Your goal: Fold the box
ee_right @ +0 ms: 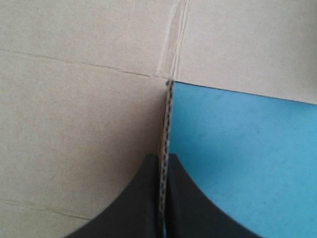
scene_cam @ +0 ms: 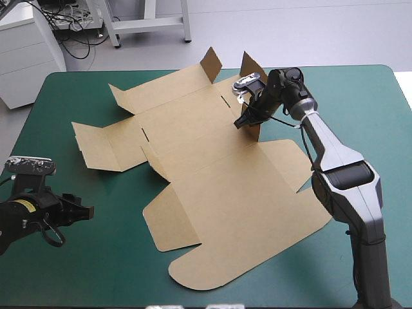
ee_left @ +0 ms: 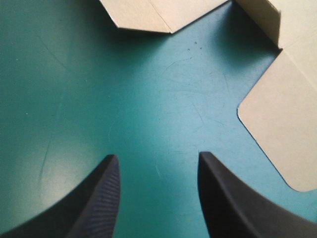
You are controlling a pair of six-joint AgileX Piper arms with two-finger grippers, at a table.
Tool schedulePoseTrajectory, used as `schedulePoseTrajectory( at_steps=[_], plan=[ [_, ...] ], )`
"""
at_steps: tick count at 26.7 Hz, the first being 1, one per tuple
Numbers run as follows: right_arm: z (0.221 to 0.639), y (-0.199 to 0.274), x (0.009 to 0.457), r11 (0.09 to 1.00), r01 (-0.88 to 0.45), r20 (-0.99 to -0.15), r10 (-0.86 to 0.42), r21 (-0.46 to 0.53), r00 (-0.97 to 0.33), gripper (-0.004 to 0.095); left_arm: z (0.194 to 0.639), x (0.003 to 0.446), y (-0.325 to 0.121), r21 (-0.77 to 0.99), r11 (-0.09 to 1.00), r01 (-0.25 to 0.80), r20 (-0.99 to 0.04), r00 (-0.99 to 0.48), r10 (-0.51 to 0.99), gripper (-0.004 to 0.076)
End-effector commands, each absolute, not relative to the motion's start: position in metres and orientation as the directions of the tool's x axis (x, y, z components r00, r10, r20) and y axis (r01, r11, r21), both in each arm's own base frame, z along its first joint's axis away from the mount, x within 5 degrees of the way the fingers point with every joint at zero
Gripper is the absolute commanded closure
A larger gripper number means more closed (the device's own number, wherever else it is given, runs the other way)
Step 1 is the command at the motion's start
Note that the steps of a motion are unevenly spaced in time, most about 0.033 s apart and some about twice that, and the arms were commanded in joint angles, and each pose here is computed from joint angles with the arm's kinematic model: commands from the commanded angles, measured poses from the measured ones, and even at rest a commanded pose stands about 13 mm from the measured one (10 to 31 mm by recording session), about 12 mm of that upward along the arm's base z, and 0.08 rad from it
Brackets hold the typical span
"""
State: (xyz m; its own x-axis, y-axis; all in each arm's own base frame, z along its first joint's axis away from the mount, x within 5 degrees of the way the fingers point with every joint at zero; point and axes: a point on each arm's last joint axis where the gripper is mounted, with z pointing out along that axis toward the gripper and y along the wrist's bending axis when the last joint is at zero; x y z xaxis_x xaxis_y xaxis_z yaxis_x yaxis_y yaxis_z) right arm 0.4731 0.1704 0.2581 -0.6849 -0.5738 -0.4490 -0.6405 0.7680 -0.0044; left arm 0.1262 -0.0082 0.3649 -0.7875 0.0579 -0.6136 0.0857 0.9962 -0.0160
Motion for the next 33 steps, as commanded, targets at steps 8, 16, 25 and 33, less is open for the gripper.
schedulePoseTrajectory(
  at_steps=[8,16,25,33],
  plan=[
    [0.303,0.17,0.462,0.5,-0.837,-0.478,-0.804,-0.224,-0.353,0.0926,0.383,0.118,-0.006,0.011,0.997,0.08,-0.695,-0.716,0.065,0.038],
    [0.34,0.176,0.461,0.399,-0.855,-0.548,-0.819,-0.332,-0.17,0.0926,0.383,0.118,-0.005,0.023,0.997,0.076,-0.694,-0.716,0.07,0.038],
    [0.363,0.193,0.448,0.105,-0.866,-0.511,-0.839,-0.489,0.187,0.0926,0.383,0.118,-0.005,0.029,0.997,0.073,-0.693,-0.717,0.073,0.038],
    [0.35,0.192,0.452,-0.001,-0.865,-0.427,-0.869,-0.503,0.25,0.0926,0.385,0.122,-0.005,0.026,0.997,0.072,-0.718,-0.692,0.069,0.038]
  ],
)
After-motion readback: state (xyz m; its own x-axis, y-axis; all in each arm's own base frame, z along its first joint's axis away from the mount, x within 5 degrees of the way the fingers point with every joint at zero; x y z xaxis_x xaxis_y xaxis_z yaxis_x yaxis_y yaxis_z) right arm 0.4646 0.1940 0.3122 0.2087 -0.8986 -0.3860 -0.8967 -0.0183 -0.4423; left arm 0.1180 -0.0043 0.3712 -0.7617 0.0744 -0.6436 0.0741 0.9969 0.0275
